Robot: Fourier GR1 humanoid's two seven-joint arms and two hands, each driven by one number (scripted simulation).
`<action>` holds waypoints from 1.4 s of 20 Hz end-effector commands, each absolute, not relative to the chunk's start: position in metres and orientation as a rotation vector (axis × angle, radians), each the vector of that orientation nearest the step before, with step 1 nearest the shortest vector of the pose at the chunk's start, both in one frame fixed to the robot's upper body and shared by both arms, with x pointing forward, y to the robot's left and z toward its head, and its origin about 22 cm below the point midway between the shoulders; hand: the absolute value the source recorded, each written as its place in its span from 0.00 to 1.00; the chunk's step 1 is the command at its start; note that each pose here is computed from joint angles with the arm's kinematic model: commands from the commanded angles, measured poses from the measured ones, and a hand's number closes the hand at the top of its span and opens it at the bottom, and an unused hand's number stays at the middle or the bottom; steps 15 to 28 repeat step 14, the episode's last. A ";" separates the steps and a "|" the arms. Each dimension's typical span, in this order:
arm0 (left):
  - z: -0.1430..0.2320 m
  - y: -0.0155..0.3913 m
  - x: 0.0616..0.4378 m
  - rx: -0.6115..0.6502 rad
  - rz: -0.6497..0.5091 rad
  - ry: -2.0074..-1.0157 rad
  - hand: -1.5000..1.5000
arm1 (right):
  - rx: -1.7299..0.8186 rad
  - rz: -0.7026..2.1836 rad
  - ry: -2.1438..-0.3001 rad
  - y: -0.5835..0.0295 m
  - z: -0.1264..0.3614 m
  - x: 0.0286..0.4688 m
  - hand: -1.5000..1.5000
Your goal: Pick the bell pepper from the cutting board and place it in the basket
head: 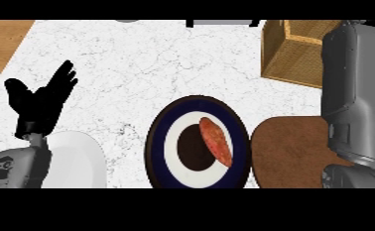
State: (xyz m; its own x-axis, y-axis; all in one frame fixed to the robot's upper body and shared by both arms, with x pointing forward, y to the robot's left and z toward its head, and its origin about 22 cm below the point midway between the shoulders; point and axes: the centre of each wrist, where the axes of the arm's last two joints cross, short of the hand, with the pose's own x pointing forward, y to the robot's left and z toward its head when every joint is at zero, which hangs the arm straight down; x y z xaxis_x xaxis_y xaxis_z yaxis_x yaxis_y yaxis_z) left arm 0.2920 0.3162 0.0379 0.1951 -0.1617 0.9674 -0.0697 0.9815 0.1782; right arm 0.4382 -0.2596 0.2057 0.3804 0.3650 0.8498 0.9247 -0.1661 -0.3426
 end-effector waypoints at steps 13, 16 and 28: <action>0.027 0.333 0.281 0.231 -0.022 -1.344 0.50 | -1.460 -0.915 -1.148 -0.254 0.183 0.304 0.00; 0.019 0.328 0.273 0.223 -0.028 -1.336 0.50 | -1.468 -0.897 -1.149 -0.260 0.180 0.289 0.00; 0.019 0.328 0.273 0.223 -0.028 -1.336 0.50 | -1.468 -0.897 -1.149 -0.260 0.180 0.289 0.00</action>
